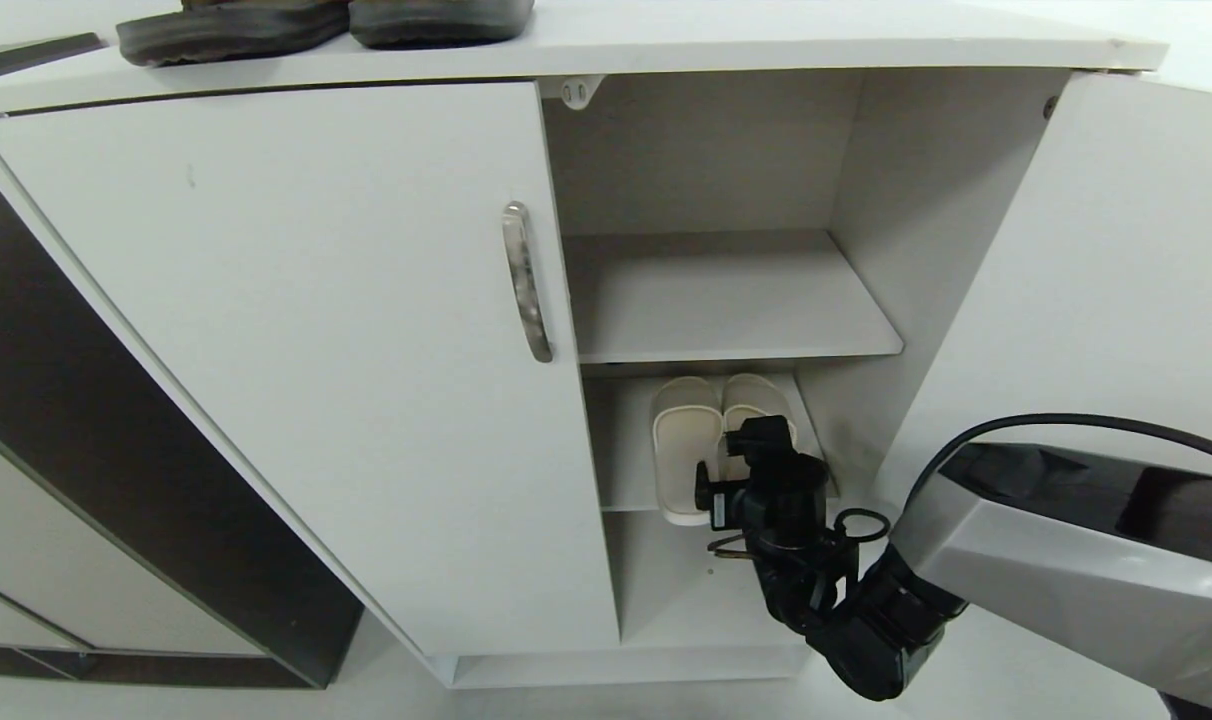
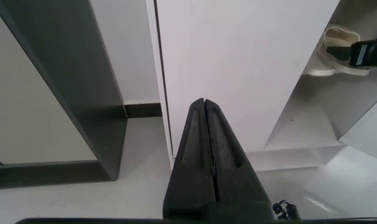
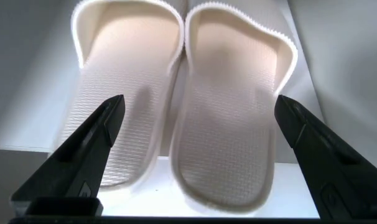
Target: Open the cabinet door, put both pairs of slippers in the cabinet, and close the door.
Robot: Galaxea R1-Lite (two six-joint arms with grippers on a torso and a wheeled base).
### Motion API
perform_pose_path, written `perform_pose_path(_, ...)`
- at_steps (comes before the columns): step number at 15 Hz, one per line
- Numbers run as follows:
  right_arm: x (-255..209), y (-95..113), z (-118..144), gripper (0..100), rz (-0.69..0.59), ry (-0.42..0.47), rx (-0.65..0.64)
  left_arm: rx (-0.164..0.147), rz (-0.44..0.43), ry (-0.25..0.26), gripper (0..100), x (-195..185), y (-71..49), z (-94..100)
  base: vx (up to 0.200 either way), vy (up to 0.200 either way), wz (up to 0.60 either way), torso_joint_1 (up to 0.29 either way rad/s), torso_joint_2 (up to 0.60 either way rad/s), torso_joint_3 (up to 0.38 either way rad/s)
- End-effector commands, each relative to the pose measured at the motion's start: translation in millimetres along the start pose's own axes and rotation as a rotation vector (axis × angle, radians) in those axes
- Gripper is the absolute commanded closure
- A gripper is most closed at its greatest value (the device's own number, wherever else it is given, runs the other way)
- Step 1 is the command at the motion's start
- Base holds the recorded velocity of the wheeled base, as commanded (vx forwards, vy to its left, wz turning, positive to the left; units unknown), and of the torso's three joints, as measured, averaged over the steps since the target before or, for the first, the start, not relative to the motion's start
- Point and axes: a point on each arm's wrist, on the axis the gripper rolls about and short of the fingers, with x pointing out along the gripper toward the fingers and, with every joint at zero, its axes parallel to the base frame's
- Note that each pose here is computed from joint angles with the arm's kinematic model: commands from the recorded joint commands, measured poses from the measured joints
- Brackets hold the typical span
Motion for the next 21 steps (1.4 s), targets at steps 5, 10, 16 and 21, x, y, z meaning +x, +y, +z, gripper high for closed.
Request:
perform_pose_path(5,-21,14,2,0,0.028,-0.003,-0.007,0.0,-0.001,0.001,100,0,0.0,0.1,-0.2,0.0,0.0,0.001,0.0,0.004)
perform_pose_path(10,-27,8,-1,0,0.024,0.017,-0.023,0.0,-0.003,0.003,100,0,-0.1,-0.1,-0.2,0.0,0.0,-0.001,0.0,0.003)
perform_pose_path(16,-28,9,2,0,0.027,0.01,-0.018,0.0,-0.004,0.001,100,0,-0.1,0.1,-0.033,0.0,0.0,0.0,0.0,0.001)
perform_pose_path(21,-28,10,2,0,0.029,0.009,-0.023,-0.002,-0.004,0.001,100,0,-0.1,0.1,0.0,0.0,0.0,0.0,0.0,0.0)
